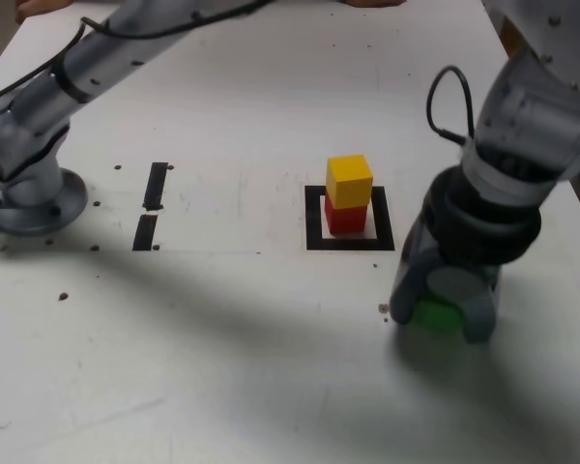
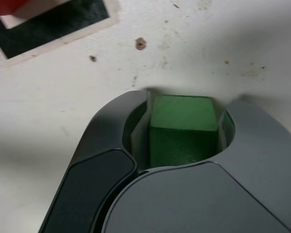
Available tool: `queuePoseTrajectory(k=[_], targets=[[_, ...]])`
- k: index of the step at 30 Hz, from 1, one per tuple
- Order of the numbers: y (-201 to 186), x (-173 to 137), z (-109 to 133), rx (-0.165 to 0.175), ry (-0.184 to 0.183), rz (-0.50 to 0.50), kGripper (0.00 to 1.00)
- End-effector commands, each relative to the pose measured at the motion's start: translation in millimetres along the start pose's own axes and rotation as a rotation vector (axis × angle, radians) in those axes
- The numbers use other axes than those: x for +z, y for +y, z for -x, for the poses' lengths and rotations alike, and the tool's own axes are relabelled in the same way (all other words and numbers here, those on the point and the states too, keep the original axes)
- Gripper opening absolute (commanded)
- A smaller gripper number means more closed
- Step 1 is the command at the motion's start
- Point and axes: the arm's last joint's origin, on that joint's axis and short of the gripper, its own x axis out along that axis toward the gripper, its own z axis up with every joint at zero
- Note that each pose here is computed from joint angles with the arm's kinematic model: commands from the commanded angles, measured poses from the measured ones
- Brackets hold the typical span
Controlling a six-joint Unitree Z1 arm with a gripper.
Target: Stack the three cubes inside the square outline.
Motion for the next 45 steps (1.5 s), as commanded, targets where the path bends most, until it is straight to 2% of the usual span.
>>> queuePoseTrajectory(k=[1,6,13,15,18,21,25,27,32,45], targets=[[3,-12,20,0.005,-0.023,0.01,0.18],[6,-34,57,0.011,-0.066,0.024,0.13],[17,-97,130,0.024,-0.207,0.074,0.11],[26,-122,145,0.028,-0.231,0.111,0.1],[40,-147,147,0.029,-0.215,0.166,0.1],[56,-159,139,0.026,-0.167,0.22,0.1],[72,-161,117,0.011,-0.091,0.308,0.1],[76,-157,104,0.001,-0.072,0.347,0.1],[78,-148,86,-0.02,-0.066,0.391,0.1],[89,-142,68,-0.019,-0.039,0.425,0.1]])
